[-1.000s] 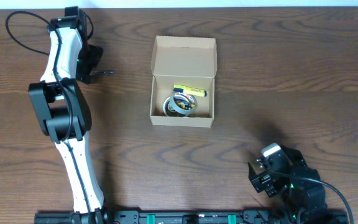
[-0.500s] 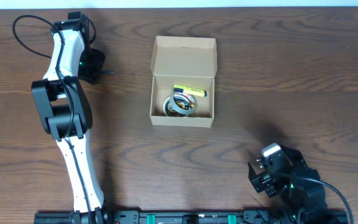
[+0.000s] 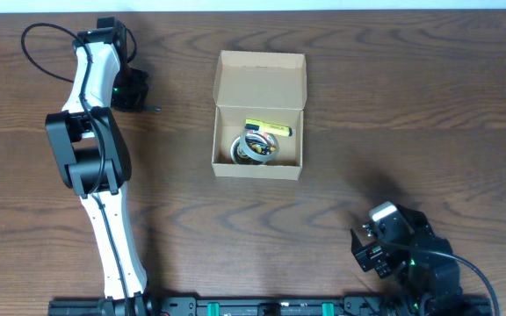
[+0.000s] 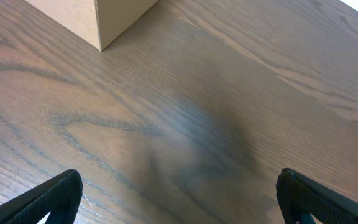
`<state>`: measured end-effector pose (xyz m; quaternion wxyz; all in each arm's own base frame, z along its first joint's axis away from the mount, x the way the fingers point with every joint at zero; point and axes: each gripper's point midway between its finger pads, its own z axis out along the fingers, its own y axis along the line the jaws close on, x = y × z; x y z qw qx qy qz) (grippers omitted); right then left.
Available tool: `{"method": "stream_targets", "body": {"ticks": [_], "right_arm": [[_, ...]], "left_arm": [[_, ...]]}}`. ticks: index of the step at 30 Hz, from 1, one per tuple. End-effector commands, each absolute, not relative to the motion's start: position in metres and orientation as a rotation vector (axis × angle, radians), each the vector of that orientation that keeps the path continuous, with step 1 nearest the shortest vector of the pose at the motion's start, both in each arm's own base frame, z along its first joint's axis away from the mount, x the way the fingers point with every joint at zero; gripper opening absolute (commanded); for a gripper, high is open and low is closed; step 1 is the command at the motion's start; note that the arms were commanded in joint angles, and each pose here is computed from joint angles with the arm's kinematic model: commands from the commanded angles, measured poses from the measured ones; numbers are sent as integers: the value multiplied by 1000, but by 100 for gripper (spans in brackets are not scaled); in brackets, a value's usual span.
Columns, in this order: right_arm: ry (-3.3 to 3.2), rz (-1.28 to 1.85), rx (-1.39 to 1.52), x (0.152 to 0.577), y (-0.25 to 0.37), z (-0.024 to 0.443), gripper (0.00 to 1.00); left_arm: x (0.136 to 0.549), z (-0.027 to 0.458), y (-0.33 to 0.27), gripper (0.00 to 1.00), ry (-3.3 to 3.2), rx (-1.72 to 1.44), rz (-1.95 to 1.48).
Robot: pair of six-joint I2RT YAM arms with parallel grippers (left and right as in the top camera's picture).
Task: Pack container
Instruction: 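Carry the clear pen with the left gripper into the box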
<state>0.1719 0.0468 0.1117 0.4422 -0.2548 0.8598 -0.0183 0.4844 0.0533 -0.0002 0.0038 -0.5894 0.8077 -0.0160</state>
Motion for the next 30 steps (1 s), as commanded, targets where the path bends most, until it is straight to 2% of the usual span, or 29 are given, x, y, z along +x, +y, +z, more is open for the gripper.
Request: {"method": "stream_targets", "body": {"ticks": [1, 8, 13, 16, 19, 23, 30], "right_arm": [[2134, -56, -616, 173, 44, 112, 99], [2134, -56, -616, 173, 44, 112, 99], [2134, -56, -615, 173, 44, 112, 99], [2134, -56, -616, 173, 44, 112, 99], [2134, -56, -616, 173, 44, 112, 99], [2134, -56, -616, 173, 44, 112, 99], [2134, -56, -616, 173, 44, 112, 99]], "left_arm": [[485, -9, 58, 13, 2531, -1864, -35], [492, 22, 57, 7, 2490, -1825, -87], [499, 73, 52, 7, 2448, -1713, -140], [501, 120, 40, 8, 2405, -1594, -163], [498, 178, 11, 11, 2365, -1422, -192], [489, 222, -33, 11, 2354, -1268, -259], [461, 230, -121, 11, 2495, -1053, -308]]}}
